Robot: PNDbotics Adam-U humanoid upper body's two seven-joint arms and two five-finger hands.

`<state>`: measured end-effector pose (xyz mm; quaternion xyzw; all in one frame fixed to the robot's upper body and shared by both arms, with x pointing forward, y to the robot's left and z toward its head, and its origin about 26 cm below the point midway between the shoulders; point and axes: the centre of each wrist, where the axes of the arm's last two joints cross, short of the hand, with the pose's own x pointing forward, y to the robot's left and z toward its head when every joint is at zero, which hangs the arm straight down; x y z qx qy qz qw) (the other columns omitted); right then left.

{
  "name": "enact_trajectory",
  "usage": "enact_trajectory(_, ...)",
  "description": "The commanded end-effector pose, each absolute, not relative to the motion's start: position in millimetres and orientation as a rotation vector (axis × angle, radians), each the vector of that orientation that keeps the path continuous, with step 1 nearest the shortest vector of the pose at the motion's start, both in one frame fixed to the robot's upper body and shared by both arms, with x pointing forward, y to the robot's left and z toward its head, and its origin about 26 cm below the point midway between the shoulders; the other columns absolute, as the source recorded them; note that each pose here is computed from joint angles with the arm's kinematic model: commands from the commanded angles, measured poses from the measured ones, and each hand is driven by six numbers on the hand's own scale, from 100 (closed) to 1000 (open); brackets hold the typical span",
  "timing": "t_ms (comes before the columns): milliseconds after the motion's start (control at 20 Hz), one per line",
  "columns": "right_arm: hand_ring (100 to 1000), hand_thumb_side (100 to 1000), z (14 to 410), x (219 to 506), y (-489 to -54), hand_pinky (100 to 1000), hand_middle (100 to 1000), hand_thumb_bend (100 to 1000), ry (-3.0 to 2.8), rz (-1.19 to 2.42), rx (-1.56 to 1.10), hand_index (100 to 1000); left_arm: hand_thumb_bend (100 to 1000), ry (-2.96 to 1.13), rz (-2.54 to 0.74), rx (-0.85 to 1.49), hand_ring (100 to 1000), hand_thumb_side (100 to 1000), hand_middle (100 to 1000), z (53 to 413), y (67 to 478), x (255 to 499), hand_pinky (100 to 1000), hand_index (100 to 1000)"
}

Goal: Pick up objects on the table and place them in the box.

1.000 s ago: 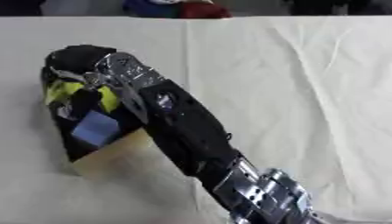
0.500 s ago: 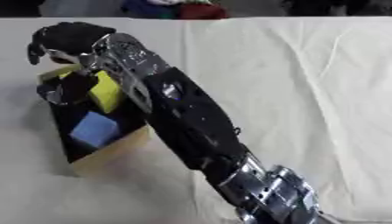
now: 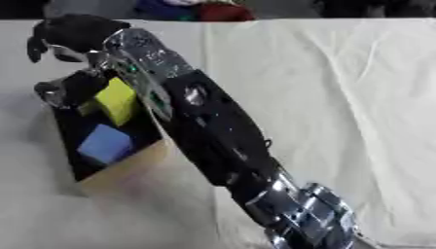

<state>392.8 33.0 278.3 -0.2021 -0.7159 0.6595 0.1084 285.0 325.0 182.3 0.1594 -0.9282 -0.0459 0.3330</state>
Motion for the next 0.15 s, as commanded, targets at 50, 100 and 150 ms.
enact_trajectory(50, 916, 598, 309, 384, 17, 838, 780, 100, -2.226, 1.803, -0.637, 821, 100, -2.452, -0.148, 0.436, 660, 665, 786, 191, 327, 283, 591, 803)
enact_trajectory(100, 909, 671, 314, 382, 11, 832, 773, 100, -2.251, 1.752, -0.635, 807, 100, -2.453, -0.146, 0.438, 660, 664, 786, 191, 327, 283, 591, 803)
enact_trajectory(150, 908, 699, 319, 380, 6, 831, 772, 100, -2.277, 1.697, -0.628, 802, 100, -2.454, -0.144, 0.440, 660, 664, 786, 191, 327, 283, 591, 803)
